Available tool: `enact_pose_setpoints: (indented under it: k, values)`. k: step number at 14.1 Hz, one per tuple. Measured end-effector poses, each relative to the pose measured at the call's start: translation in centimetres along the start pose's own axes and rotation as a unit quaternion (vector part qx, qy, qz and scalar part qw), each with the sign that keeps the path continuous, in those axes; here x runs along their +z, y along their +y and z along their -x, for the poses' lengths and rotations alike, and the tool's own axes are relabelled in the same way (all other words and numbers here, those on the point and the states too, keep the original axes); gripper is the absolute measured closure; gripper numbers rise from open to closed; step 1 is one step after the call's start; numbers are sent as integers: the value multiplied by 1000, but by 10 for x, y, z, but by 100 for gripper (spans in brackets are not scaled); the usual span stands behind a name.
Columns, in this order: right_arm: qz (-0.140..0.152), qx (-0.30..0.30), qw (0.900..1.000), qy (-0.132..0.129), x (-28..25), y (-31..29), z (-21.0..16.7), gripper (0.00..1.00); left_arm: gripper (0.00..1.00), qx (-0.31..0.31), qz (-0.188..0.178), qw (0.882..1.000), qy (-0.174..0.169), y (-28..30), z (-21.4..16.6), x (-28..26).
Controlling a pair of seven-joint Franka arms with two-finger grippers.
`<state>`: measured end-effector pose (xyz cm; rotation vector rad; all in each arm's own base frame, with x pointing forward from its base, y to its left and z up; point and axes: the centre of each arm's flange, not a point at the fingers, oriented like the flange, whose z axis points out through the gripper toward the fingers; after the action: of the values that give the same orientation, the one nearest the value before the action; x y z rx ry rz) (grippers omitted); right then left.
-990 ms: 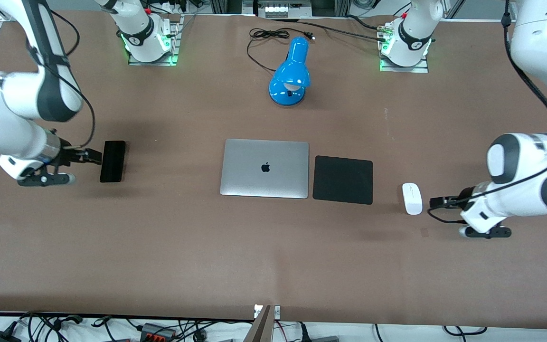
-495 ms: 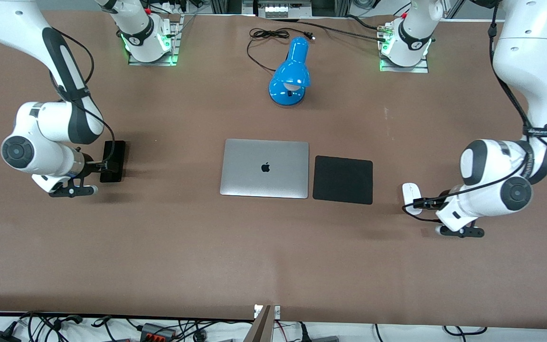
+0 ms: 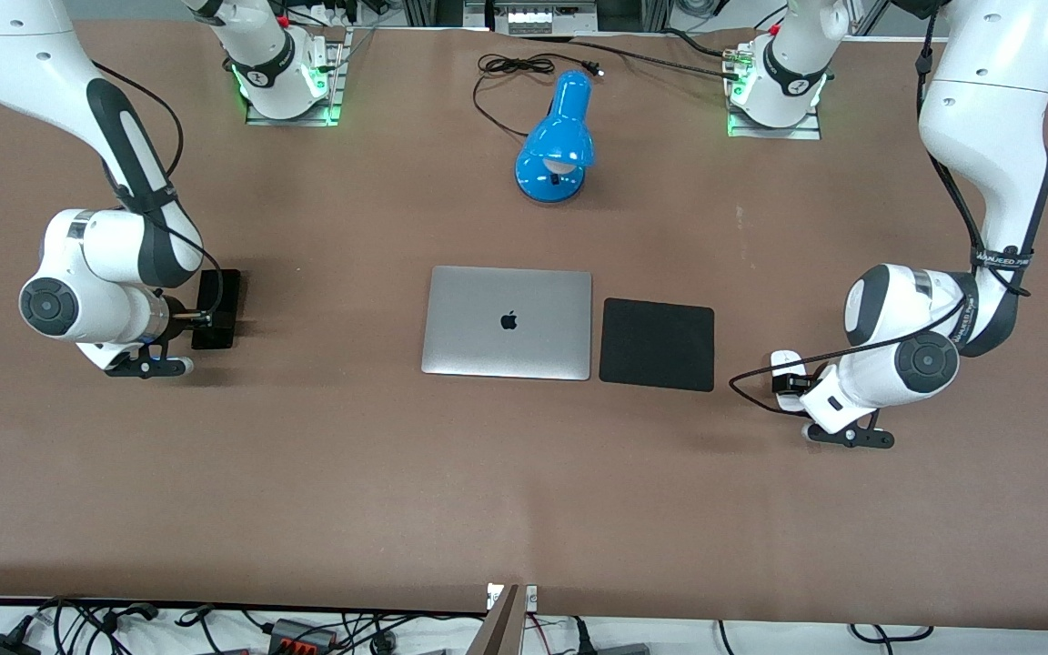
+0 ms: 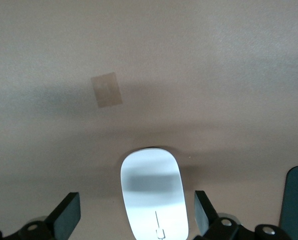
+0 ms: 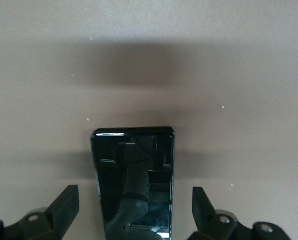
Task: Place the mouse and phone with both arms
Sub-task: 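Close the right gripper on the phone while the left gripper grasps the mouse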
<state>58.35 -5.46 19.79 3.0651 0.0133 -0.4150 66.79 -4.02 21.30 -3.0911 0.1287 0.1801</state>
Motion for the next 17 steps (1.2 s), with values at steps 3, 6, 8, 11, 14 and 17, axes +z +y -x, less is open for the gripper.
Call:
enact_pose_setpoints:
  k: [3, 6, 8, 11, 14, 17]
  values:
    - [-16, 14, 1000, -8, 15, 2, -1, 0, 0, -3, 2, 1000, -3, 2, 3, 13]
    - [-19, 17, 1000, -12, 23, 2, -2, 0, 0, -4, 4, 1000, -3, 4, 8, 24]
    - [-19, 16, 1000, -13, 24, 1, -2, 0, 0, -10, 5, 1000, -5, 5, 10, 27]
    - [-19, 15, 1000, -14, 25, -1, -2, 0, 0, -12, 6, 1000, -7, 8, 12, 31]
    - [-19, 14, 1000, -15, 26, -2, -1, 0, 0, -14, 8, 1000, -2, 9, 16, 38]
    - [-19, 14, 1000, -19, 30, -2, 1, 0, 12, -15, 8, 1000, -2, 9, 17, 40]
